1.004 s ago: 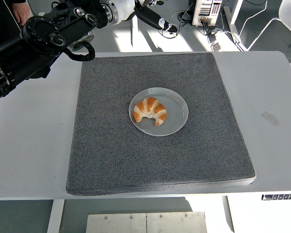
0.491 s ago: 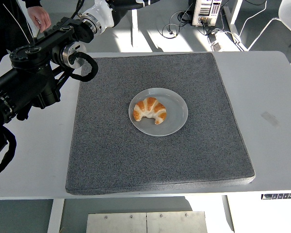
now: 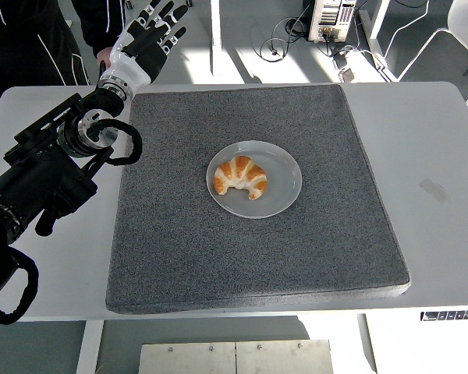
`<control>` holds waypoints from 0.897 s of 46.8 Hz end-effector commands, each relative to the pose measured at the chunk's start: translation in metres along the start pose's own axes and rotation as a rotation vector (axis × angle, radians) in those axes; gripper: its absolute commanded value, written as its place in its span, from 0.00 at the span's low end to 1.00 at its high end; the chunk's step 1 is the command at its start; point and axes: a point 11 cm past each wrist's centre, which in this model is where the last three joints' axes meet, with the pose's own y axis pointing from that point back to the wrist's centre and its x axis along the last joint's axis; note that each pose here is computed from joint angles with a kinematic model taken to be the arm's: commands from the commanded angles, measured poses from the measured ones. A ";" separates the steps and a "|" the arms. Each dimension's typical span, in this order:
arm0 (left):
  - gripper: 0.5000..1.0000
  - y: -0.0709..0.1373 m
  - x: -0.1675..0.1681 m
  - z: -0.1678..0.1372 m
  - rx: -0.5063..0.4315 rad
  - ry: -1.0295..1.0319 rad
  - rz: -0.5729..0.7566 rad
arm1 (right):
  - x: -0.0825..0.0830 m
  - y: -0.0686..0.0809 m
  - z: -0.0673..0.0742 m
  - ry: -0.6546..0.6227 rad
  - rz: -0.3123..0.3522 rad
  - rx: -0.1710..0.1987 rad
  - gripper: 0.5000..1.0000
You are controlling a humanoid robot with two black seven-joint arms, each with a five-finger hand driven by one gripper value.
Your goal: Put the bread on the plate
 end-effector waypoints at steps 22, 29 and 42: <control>0.96 0.010 0.015 -0.018 0.006 0.088 0.035 | 0.000 0.000 0.001 0.000 -0.002 -0.001 1.00; 0.96 0.012 0.019 -0.020 0.004 0.115 0.048 | -0.001 0.000 0.001 -0.001 -0.003 -0.001 1.00; 0.96 0.015 0.025 -0.025 0.007 0.128 0.063 | 0.000 0.000 0.001 0.001 -0.003 -0.002 1.00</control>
